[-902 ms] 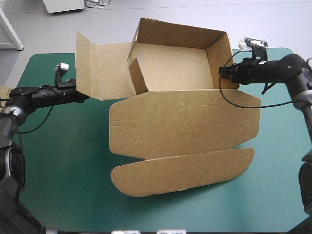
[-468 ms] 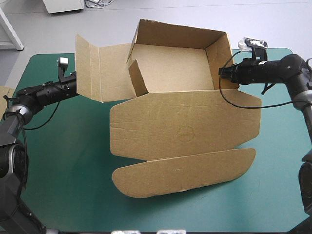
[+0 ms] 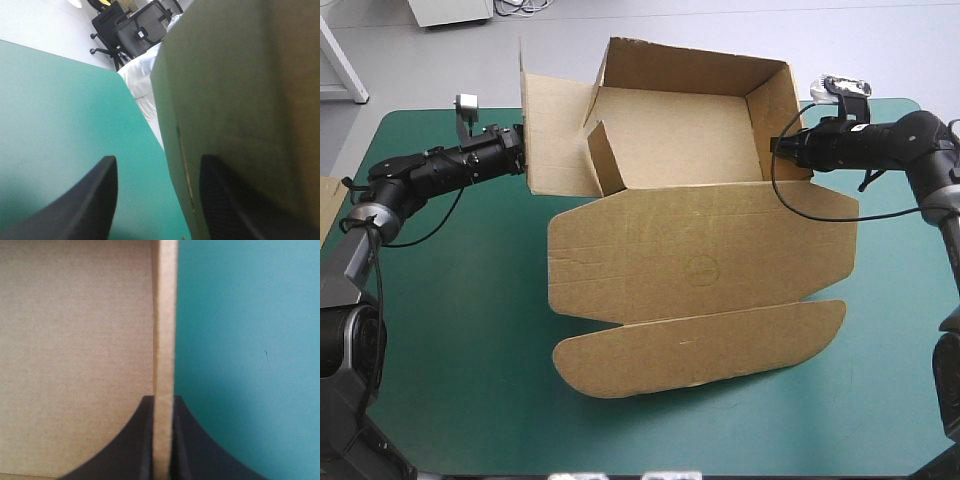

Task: Fold the box

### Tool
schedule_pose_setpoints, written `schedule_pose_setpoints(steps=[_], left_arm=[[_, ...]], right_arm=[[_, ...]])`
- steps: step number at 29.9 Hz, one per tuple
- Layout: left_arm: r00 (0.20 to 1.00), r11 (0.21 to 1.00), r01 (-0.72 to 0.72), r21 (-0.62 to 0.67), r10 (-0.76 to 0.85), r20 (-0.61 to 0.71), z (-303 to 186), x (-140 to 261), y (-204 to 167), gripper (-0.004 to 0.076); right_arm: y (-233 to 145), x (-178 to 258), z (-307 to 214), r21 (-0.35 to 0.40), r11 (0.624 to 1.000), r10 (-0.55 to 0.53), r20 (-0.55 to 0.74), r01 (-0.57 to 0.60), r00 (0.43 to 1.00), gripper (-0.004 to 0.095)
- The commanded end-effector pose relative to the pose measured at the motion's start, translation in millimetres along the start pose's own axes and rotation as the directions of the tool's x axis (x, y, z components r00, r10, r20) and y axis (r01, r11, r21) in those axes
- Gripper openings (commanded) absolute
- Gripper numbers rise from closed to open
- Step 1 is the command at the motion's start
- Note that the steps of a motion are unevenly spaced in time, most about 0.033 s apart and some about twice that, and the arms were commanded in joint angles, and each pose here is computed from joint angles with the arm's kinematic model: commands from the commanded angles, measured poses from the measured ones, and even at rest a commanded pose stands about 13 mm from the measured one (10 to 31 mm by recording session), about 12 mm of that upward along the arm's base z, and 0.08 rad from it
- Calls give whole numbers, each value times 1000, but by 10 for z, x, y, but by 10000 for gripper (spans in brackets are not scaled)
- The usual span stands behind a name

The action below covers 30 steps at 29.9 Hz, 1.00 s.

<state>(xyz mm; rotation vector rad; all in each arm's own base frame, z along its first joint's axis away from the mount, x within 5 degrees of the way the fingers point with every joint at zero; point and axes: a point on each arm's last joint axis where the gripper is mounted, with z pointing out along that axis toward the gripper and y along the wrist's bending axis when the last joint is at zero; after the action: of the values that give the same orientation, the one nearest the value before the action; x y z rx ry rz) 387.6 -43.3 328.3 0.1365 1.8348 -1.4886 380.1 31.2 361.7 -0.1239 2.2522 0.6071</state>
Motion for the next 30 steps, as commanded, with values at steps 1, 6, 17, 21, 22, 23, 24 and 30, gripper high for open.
schedule_pose_setpoints(steps=[1,6,17,21,22,23,24,30], left_arm=[[998,980,-64,186,61,23,-52,-171,-565,365],[997,975,-76,209,71,32,-64,-299,-748,368],[998,964,-69,255,66,20,48,-277,-870,377],[996,956,-92,277,92,11,104,-282,-971,379],[996,954,-91,284,93,6,125,-276,-997,386],[996,953,-90,290,91,10,124,-289,-1018,392],[996,952,-89,292,90,10,122,-296,-1030,394],[997,951,-80,298,81,9,124,-310,-1058,394]], right_arm=[[156,-196,-307,-7,1000,-3,142,4,990,-1],[154,-197,-307,-4,1000,-3,142,3,990,-1],[136,-195,-307,18,1000,-20,140,17,990,-1],[133,-194,-307,20,1000,-16,139,13,990,-1],[133,-194,-307,20,1000,-16,139,13,990,0],[133,-194,-307,20,1000,-16,139,13,990,0],[132,-193,-307,21,1000,-18,139,15,990,0],[132,-193,-307,21,1000,-12,139,9,990,0]])
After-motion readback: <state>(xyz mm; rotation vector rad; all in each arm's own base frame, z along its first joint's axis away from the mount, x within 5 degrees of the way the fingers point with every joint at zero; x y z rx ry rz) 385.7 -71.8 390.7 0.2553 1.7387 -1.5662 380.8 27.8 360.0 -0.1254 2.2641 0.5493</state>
